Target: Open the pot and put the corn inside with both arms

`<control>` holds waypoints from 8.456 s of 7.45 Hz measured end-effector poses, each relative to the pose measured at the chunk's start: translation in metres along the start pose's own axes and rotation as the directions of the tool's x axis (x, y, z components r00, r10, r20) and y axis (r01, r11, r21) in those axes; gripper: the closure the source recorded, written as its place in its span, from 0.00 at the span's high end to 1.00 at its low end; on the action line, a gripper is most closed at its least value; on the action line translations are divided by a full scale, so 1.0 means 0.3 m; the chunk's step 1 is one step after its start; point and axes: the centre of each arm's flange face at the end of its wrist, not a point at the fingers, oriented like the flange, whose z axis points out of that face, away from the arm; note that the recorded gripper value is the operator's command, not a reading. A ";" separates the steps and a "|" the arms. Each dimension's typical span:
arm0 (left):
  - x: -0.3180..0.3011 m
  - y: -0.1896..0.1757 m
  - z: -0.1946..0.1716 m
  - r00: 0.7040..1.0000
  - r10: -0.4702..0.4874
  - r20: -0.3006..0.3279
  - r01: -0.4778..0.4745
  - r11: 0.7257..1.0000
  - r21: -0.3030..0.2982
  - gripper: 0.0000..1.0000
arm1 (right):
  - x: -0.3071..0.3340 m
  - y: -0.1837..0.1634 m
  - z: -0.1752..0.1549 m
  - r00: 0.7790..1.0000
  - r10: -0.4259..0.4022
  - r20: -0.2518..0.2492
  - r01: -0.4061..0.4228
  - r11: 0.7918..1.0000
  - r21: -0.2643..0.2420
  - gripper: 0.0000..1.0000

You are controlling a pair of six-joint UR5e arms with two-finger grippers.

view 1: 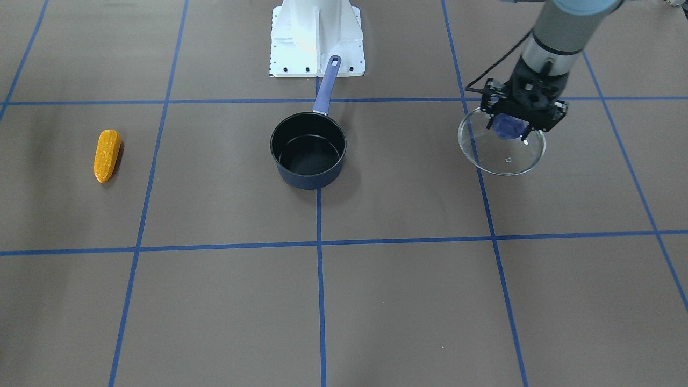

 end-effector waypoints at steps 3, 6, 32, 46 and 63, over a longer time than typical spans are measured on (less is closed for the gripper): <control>-0.308 0.253 0.247 0.991 0.116 -0.067 -0.115 0.993 0.018 0.00 | 0.002 0.002 0.005 1.000 0.000 -0.001 0.000 1.000 -0.002 1.00; -0.467 0.370 0.447 0.987 0.142 -0.071 -0.139 0.989 0.055 0.03 | 0.003 0.004 0.005 1.000 -0.001 0.000 0.001 1.000 -0.001 1.00; -1.309 0.894 0.140 0.845 -0.528 -0.086 0.535 0.839 0.099 0.99 | -0.557 0.623 0.545 0.987 0.109 -0.114 -0.097 0.990 0.104 0.76; -1.120 0.821 0.184 0.903 -0.421 -0.081 0.426 0.904 0.048 0.99 | -1.315 0.012 0.271 0.960 0.278 0.017 -0.278 0.951 0.133 0.00; -1.029 0.932 0.183 0.908 -0.416 -0.053 0.417 0.908 0.026 0.98 | -1.009 -0.410 0.098 0.985 0.157 -0.065 -0.153 0.986 0.063 1.00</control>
